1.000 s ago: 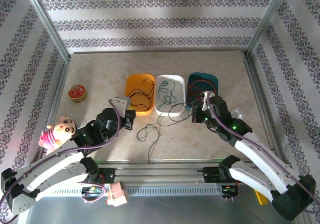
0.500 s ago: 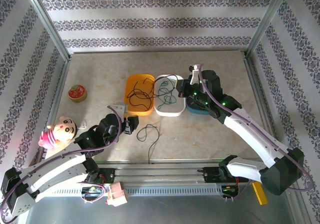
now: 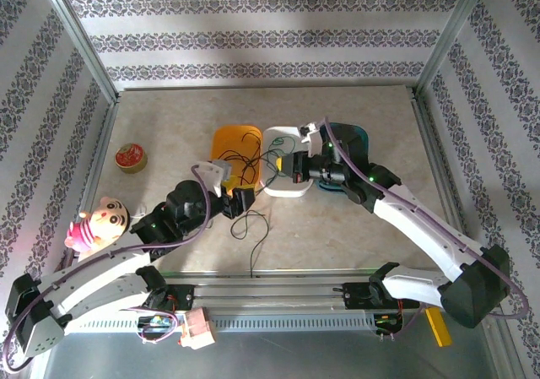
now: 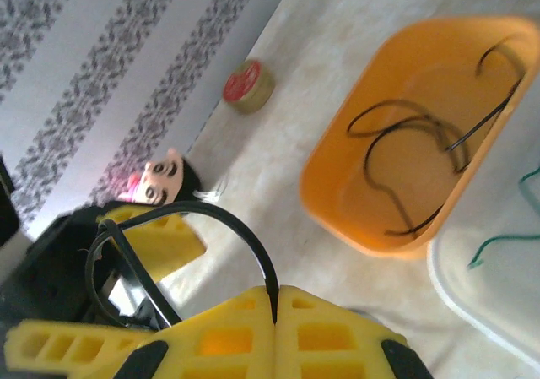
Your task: Untangle the cables
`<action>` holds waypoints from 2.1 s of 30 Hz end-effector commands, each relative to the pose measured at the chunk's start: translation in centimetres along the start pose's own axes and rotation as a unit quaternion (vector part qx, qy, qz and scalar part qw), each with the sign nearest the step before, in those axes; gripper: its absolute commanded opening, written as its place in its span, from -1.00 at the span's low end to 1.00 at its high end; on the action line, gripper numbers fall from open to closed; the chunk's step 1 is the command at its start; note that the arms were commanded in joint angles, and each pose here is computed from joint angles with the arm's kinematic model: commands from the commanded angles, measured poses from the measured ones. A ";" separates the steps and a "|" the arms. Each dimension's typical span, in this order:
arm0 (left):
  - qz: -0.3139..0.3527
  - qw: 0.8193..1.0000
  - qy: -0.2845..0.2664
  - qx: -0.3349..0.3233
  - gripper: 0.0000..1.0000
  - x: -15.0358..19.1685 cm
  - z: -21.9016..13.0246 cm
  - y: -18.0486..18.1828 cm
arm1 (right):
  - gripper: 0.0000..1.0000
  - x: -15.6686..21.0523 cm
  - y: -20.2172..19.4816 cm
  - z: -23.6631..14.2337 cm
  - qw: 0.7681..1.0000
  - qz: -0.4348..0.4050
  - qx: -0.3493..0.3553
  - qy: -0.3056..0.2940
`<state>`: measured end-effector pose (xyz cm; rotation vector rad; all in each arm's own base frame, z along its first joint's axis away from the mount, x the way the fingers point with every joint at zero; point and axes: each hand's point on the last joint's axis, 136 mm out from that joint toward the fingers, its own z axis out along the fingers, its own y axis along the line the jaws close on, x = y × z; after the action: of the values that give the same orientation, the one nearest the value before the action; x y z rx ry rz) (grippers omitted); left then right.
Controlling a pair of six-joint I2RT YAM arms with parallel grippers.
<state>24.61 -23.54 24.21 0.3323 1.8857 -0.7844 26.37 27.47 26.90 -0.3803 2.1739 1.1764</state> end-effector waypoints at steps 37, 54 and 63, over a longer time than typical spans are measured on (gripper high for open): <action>-0.015 0.999 0.013 0.028 -1.00 -0.5 0.7 -0.8 | -0.22 2.7 1.6 2.8 0.993 -0.093 0.021 0.067; -0.017 0.999 -0.013 -0.041 -1.00 -0.9 -0.3 1.8 | -1.00 -0.8 -8.1 -5.2 0.978 0.108 0.134 -0.123; -0.018 0.997 -0.060 -0.050 -1.00 -4.8 -0.7 1.4 | -0.17 1.0 -9.5 -5.4 0.976 0.127 0.150 -0.097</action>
<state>25.79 -23.01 25.60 0.2616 1.8616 -0.7774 27.89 19.19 23.20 0.0706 2.2127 1.0378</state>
